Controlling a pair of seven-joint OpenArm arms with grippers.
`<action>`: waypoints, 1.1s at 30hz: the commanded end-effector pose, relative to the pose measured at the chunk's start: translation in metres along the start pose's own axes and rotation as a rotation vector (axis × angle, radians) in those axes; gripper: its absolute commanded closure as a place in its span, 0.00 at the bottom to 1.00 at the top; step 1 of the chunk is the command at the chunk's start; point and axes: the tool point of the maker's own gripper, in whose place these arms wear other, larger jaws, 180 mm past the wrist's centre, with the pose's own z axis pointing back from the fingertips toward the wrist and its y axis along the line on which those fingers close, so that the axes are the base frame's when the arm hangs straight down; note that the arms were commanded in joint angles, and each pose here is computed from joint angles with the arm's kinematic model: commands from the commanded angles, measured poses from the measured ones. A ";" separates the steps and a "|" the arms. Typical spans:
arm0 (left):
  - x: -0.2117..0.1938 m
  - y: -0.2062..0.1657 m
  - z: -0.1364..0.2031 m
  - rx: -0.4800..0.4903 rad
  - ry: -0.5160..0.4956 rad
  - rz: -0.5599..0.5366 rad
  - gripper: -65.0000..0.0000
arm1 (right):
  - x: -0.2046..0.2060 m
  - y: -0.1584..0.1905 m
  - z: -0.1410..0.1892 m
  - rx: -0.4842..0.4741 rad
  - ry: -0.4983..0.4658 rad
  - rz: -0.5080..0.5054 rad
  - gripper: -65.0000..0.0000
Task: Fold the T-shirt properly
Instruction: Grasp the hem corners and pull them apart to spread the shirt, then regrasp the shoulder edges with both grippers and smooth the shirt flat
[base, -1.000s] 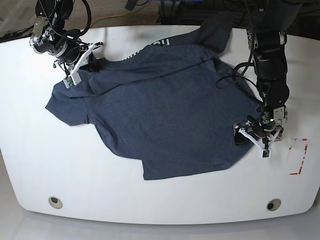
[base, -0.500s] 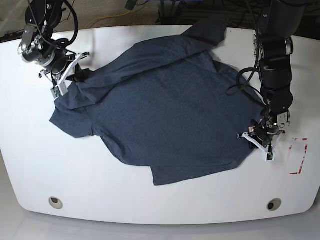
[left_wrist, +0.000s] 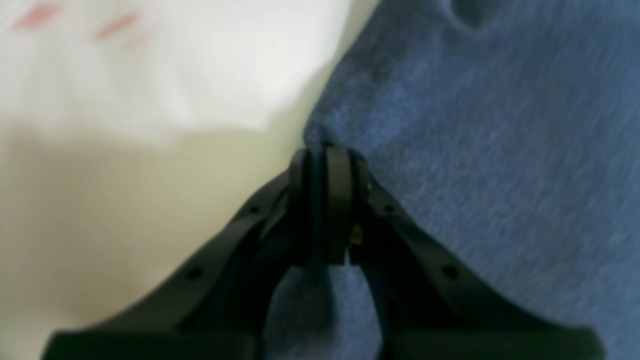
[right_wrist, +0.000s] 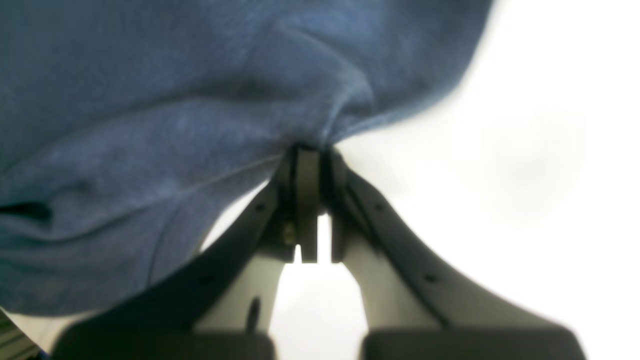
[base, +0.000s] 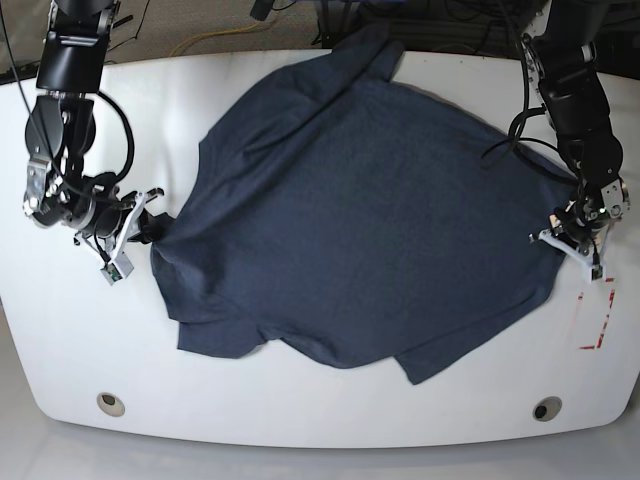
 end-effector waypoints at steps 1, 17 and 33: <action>0.007 0.010 0.015 0.039 -0.001 -0.032 0.94 | 0.018 -0.021 0.004 -0.033 0.001 0.025 1.00; -0.001 0.000 0.094 0.069 -0.068 -0.165 0.69 | 0.079 -0.061 -0.013 -0.101 0.006 0.033 0.90; 0.013 -0.032 0.126 -0.019 -0.113 -0.416 0.28 | 0.034 -0.060 0.031 -0.071 -0.136 -0.181 0.47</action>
